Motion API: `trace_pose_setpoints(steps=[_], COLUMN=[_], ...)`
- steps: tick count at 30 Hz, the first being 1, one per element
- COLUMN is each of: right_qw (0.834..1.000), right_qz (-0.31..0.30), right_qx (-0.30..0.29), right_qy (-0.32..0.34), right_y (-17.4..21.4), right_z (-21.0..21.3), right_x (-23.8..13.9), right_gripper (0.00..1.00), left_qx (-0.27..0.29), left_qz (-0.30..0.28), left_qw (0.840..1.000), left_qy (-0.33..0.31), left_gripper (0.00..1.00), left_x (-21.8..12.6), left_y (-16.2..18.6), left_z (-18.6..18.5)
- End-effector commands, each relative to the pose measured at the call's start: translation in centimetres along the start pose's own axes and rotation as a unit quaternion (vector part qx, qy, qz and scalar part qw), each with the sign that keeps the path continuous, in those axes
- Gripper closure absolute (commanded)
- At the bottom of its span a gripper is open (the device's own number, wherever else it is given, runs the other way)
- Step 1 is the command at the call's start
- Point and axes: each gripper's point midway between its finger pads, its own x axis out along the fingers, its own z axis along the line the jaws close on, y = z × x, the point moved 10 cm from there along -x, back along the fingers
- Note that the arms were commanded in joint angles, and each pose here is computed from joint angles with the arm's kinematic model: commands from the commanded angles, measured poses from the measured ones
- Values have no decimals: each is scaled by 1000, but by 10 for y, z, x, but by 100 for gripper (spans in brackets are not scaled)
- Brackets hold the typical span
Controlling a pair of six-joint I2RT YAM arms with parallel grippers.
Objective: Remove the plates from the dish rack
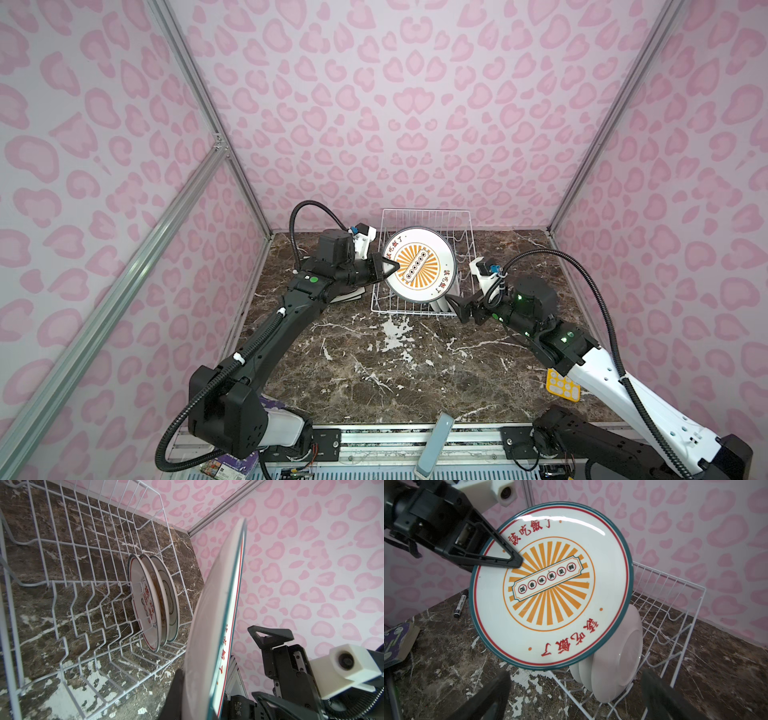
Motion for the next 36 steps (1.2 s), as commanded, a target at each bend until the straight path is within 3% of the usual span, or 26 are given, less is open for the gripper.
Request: trace_pose_setpoints(steps=[1,11,22,36], right_qw=[998,991,990,987], right_qz=[4,57,70,90], right_qx=[-59,-117,-125,-131], right_qy=[-6,-14,-8,-3], right_y=[4,15,30,49], right_z=[8,30,35,36], right_x=[2,10,9,8], right_gripper=[1,1,1,1], left_qx=[10,-11,-43,-82], left_qz=[-1,23,62,154], left_qw=[1000,1000,996,982], left_qy=[7,-14,-43,-72], left_gripper=[96,96,96,96], left_x=[-8,-24,-41,-40], left_y=[5,42,101,162], left_z=[-1,18,47,90])
